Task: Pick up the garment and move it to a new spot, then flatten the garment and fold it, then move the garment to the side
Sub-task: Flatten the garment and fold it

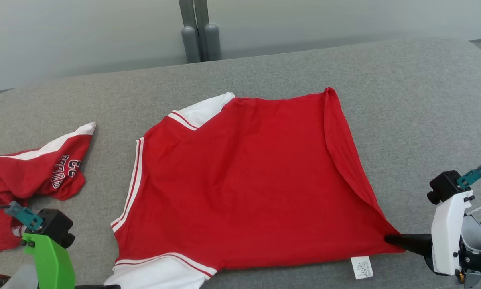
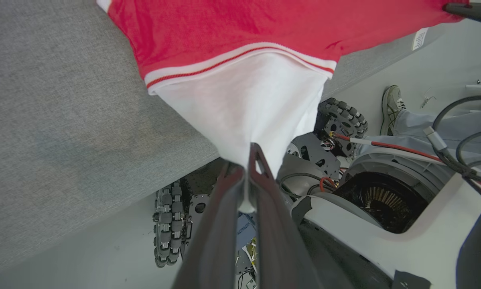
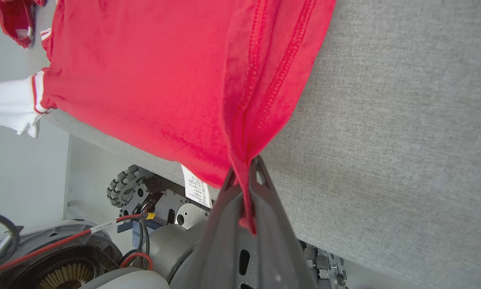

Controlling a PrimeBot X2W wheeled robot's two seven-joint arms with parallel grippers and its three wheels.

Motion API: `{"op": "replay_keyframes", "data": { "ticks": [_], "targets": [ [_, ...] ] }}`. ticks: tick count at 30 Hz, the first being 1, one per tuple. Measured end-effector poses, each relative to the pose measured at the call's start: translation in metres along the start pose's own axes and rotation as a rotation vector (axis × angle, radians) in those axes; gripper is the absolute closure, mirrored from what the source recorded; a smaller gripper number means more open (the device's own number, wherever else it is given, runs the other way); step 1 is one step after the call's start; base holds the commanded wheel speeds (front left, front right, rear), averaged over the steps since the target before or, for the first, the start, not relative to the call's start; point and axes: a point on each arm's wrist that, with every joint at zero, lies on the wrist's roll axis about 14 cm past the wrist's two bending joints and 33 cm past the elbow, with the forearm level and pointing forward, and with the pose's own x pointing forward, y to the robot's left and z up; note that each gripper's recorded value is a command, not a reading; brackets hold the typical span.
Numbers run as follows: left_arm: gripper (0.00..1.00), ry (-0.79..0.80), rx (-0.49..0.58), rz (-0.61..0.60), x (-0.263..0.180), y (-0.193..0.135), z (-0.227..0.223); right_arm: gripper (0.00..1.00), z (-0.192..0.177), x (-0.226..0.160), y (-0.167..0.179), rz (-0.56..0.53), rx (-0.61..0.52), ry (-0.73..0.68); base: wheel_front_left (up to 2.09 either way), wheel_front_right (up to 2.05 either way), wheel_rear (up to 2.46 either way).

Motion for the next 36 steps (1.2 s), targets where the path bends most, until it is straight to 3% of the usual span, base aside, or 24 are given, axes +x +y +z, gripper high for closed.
{"op": "replay_keyframes", "data": {
  "ticks": [6,17,27,36],
  "targets": [
    [1.0,0.01,0.001,-0.002,0.001,0.0,0.001,1.0,0.001,0.0,0.003,0.011,-0.005,0.012,0.0,0.0,0.0],
    [1.0,-0.012,0.029,0.033,0.017,0.016,0.063,1.0,0.062,0.019,0.009,0.045,-0.008,-0.084,0.0,0.0,0.0],
    [1.0,-0.04,0.012,0.051,0.039,0.031,0.115,1.0,0.097,0.029,-0.016,0.001,0.072,-0.164,0.0,0.0,0.0],
    [1.0,-0.044,-0.017,0.066,0.059,0.047,0.138,1.0,0.104,0.049,-0.033,-0.026,0.133,-0.159,0.0,0.0,0.0]
  ]
}}
